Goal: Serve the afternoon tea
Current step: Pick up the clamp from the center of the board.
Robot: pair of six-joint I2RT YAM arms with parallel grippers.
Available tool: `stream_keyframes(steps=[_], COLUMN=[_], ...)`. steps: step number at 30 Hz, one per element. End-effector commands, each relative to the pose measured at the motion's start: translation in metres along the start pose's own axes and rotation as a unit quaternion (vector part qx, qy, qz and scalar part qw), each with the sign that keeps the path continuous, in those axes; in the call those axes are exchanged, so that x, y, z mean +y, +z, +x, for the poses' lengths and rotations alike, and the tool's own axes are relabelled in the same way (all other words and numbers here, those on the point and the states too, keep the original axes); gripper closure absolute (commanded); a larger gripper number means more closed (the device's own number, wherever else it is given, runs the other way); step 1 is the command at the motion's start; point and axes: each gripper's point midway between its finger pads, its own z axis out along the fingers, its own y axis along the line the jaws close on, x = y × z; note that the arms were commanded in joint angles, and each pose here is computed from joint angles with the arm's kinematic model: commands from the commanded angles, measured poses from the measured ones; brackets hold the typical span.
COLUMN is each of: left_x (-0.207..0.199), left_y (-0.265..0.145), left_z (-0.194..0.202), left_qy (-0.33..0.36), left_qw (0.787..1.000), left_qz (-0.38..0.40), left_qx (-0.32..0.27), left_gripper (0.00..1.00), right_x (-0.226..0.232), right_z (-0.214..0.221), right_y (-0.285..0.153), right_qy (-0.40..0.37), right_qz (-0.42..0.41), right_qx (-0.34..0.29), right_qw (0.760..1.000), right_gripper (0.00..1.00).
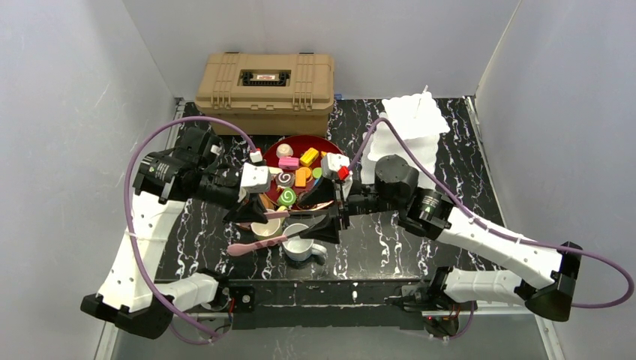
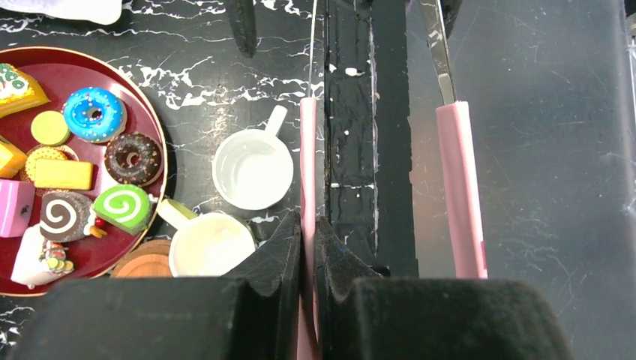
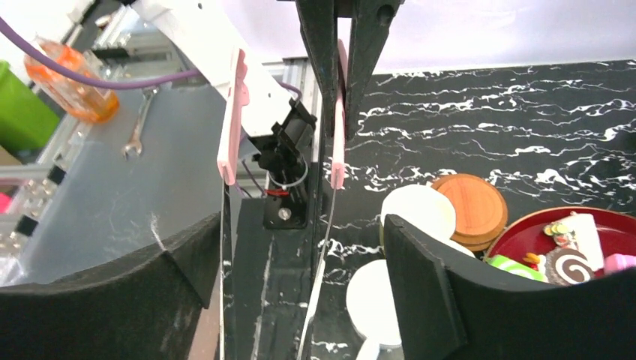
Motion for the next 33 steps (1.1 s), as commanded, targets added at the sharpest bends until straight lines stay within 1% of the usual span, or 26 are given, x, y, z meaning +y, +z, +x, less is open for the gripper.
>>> stream_keyframes(steps=[1,2,3,5,6,8,11,15,22,26,29,30,33], left_x=[-0.047,-0.047,-0.048,-0.049,-0.049,-0.050,-0.049,-0.049,-0.050,-0.049,-0.048,-0.048,-0.047], left_y=[-0.010,-0.011,-0.011,-0.012,-0.012,-0.012,-0.012,-0.013,-0.014,-0.014,-0.014,-0.015,-0.015], left_z=[-0.002,-0.002,-0.002,-0.002,-0.003,-0.004,-0.007,-0.011,-0.008,-0.008,-0.008,-0.007,-0.006], left_qy=[-0.059,-0.059,-0.058,-0.058,-0.056,-0.056,-0.057,-0.058,-0.056,-0.058,-0.057,-0.057,-0.057], left_qw=[0.997,0.997,0.997,0.997,0.997,0.997,0.997,0.997,0.997,0.997,0.998,0.998,0.998], left_qz=[0.050,0.048,0.047,0.046,0.045,0.046,0.048,0.048,0.041,0.041,0.040,0.038,0.036], left_qx=[-0.007,-0.007,-0.007,-0.006,-0.007,-0.010,-0.015,-0.019,-0.013,-0.012,-0.010,-0.009,-0.006], left_gripper=[1.00,1.00,1.00,1.00,1.00,1.00,1.00,1.00,1.00,1.00,1.00,1.00,1.00], right_x=[0.003,0.002,0.002,0.000,0.000,-0.002,-0.002,-0.001,-0.001,0.000,0.000,-0.001,-0.001], right_z=[-0.027,-0.025,-0.025,-0.028,-0.031,-0.040,-0.047,-0.046,-0.049,-0.050,-0.042,-0.040,-0.034], right_y=[0.001,-0.001,-0.004,-0.013,-0.019,-0.025,-0.022,-0.011,-0.005,-0.003,0.004,0.006,0.006], right_qy=[0.010,0.014,0.014,0.014,0.010,0.006,0.030,0.062,0.060,0.054,0.045,0.042,0.015], right_qz=[0.002,0.008,0.014,0.035,0.045,0.060,0.053,0.025,0.021,0.019,0.016,0.017,0.019], right_qx=[-0.084,-0.086,-0.090,-0.105,-0.116,-0.143,-0.178,-0.215,-0.237,-0.233,-0.193,-0.174,-0.128], right_qw=[0.996,0.996,0.996,0.994,0.992,0.988,0.982,0.974,0.969,0.971,0.980,0.984,0.991], right_gripper=[0.19,0.18,0.15,0.04,0.02,0.02,0.02,0.08,0.14,0.21,0.31,0.31,0.16])
